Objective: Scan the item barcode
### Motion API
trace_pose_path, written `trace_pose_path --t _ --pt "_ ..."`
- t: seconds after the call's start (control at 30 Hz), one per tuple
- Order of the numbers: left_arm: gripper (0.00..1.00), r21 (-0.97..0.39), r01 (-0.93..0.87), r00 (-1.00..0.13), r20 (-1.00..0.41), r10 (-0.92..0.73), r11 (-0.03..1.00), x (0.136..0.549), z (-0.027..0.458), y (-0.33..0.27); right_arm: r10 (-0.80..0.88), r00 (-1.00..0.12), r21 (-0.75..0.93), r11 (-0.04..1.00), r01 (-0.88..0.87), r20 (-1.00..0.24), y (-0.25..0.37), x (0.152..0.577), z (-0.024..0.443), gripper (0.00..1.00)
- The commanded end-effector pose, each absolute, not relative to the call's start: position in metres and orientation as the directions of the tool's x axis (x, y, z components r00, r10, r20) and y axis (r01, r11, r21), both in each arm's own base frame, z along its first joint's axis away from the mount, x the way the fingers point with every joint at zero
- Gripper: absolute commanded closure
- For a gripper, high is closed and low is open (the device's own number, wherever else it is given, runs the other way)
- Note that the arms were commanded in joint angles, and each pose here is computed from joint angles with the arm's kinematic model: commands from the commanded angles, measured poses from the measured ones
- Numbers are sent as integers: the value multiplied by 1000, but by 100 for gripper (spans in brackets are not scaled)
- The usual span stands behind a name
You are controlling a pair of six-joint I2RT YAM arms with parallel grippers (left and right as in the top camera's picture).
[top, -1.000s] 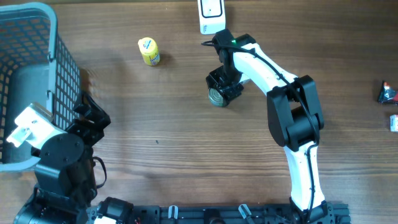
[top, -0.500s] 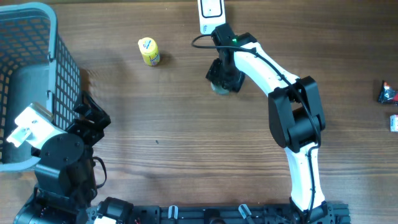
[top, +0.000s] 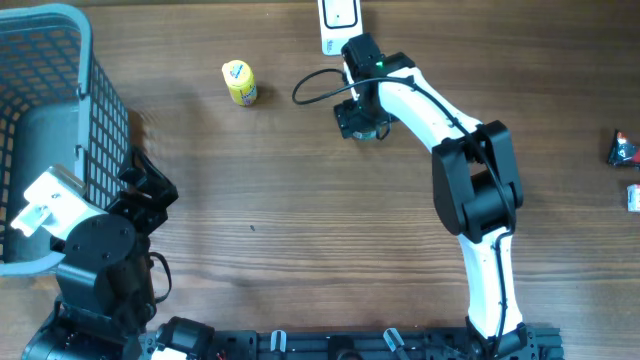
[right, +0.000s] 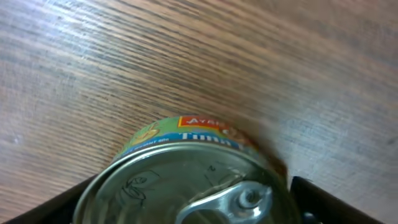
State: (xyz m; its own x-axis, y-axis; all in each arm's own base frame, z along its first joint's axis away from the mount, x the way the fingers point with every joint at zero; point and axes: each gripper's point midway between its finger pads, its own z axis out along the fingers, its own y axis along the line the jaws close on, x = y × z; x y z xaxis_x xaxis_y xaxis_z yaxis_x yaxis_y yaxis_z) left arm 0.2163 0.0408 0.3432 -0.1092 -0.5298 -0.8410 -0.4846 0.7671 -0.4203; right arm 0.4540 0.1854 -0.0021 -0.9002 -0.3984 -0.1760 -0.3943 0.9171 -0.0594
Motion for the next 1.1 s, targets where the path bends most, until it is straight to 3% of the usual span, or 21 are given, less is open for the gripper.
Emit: trace_pose_path --t 0.0,0.2,0.53,0.87,1.07 --pt "0 -434 -477 -109 -833 -542 764 216 343 39 -566 -824 -105 818 -565 27 161 422 -58 0" --pt "0 -434 -477 -109 -833 -542 764 216 343 39 -442 -897 -91 893 -441 14 164 420 -58 0" --pt "0 -434 -477 -110 -833 -542 764 216 343 39 -18 -998 -96 995 -23 55 160 401 -58 0" --pt "0 -435 -475 -112 -832 -543 765 216 343 38 153 -975 120 978 173 158 202 388 -55 0" --pt "0 -435 -475 -112 -832 -543 765 216 343 38 386 -889 208 875 438 248 229 392 -50 0"
